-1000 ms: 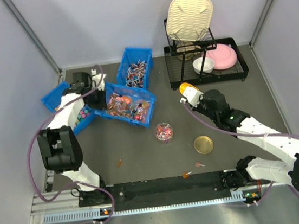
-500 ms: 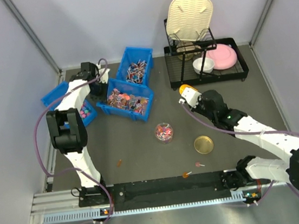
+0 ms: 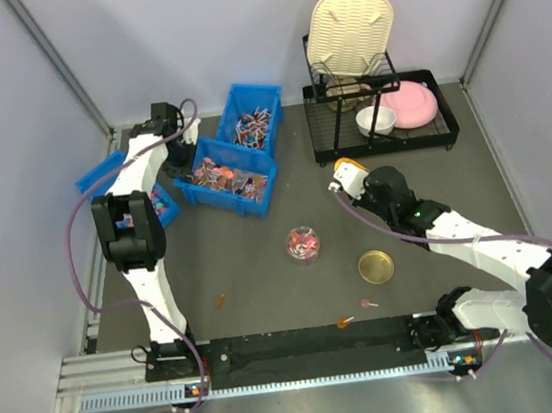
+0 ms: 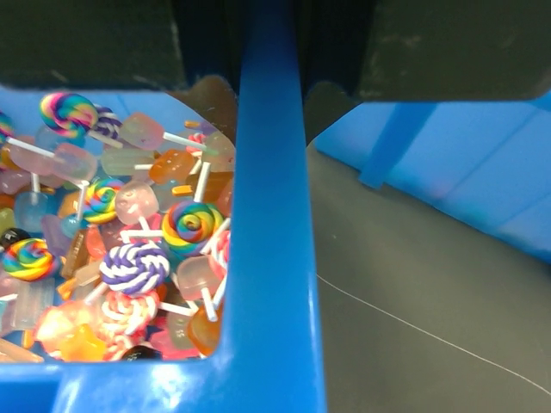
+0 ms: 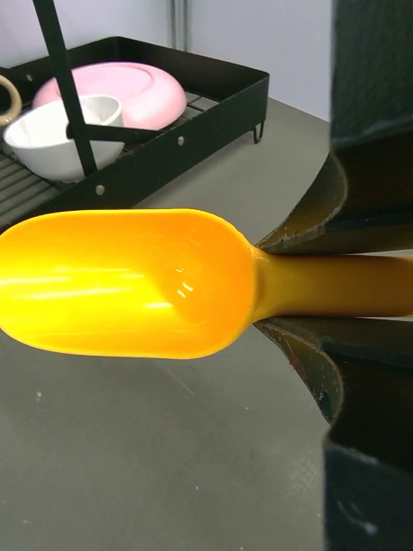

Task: Pack the candies
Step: Place the storage box at the center of the board.

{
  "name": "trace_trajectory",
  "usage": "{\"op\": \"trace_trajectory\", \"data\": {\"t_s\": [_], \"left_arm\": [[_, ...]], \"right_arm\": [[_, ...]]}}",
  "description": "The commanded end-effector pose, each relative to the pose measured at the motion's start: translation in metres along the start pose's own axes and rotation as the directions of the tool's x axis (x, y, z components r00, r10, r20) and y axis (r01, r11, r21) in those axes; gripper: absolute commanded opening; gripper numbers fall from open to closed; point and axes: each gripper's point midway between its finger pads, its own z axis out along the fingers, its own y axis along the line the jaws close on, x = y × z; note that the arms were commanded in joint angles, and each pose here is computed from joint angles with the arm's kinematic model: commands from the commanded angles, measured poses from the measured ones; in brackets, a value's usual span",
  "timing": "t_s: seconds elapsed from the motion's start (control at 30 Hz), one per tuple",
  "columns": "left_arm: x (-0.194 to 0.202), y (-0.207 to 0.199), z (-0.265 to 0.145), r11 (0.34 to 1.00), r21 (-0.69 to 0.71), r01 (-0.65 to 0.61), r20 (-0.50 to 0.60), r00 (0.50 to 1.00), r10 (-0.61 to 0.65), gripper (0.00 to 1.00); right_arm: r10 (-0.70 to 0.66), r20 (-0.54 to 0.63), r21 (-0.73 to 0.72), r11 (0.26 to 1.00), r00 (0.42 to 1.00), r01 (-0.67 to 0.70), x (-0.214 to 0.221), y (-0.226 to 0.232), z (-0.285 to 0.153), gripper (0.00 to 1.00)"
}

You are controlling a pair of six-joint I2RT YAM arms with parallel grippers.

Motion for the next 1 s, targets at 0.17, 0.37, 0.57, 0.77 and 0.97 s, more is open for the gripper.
{"op": "trace_trajectory", "data": {"t_s": [0.17,0.37,0.57,0.77,0.97], "left_arm": [[-0.037,0.031,-0.004,0.988,-0.142,0.061,0.089,0.995,-0.049,0.0],[-0.037,0.048,0.004,0.98,-0.178,0.087,0.075,0.994,-0.075,0.0],[-0.041,0.059,0.009,0.975,-0.195,0.109,0.083,0.992,-0.094,0.0],[-0.049,0.069,0.012,0.967,-0.229,0.111,0.097,0.991,-0.09,0.0],[-0.051,0.085,0.016,0.961,-0.234,0.148,0.109,0.986,-0.125,0.02]], "right_arm": [[0.068,-0.11,0.089,0.994,0.992,-0.058,0.029,-0.027,0.014,0.0],[0.1,-0.166,0.094,0.992,0.981,-0.085,0.049,-0.033,0.02,0.0],[0.18,-0.217,0.093,0.982,0.959,-0.164,0.072,-0.042,0.022,0.0],[0.233,-0.293,0.09,0.972,0.927,-0.215,0.099,-0.047,0.024,0.0],[0.312,-0.341,0.112,0.95,0.887,-0.291,0.122,-0.056,0.023,0.0]]}}
